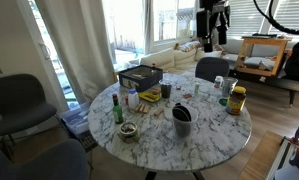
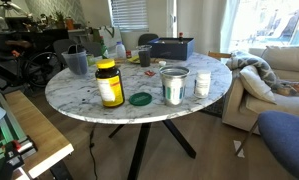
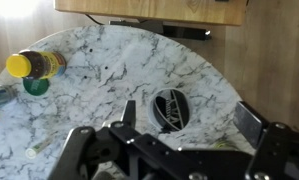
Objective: Put one wooden chip on top of the white bottle with a blue cap
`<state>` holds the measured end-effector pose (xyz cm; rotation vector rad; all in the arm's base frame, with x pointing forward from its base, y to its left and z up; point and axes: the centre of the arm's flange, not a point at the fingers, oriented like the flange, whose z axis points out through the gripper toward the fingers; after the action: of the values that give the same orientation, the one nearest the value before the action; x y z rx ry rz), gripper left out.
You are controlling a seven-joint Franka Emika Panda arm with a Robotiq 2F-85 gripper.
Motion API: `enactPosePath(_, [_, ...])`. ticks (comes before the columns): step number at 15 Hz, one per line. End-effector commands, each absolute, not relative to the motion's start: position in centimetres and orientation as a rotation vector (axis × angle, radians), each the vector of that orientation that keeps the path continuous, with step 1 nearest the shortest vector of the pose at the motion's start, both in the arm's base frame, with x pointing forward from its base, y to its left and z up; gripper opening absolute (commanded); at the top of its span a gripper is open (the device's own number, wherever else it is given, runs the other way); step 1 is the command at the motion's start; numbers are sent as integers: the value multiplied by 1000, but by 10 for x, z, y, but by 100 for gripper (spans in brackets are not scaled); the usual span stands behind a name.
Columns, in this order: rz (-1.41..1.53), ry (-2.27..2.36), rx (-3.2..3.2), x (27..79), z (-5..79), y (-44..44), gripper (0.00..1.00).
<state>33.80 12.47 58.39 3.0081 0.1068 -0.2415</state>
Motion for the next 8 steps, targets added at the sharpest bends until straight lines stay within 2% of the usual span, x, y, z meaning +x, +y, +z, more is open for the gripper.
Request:
enactPosePath(1, [-150,-181,3028,352,570,46,100])
enactPosePath(3, [-131,-317,3066,364,568,9,100])
enactPosePath(4, [-155,-199,3052,360,577,33,100])
enactPosePath(8, [-155,-202,3057,363,577,27,100])
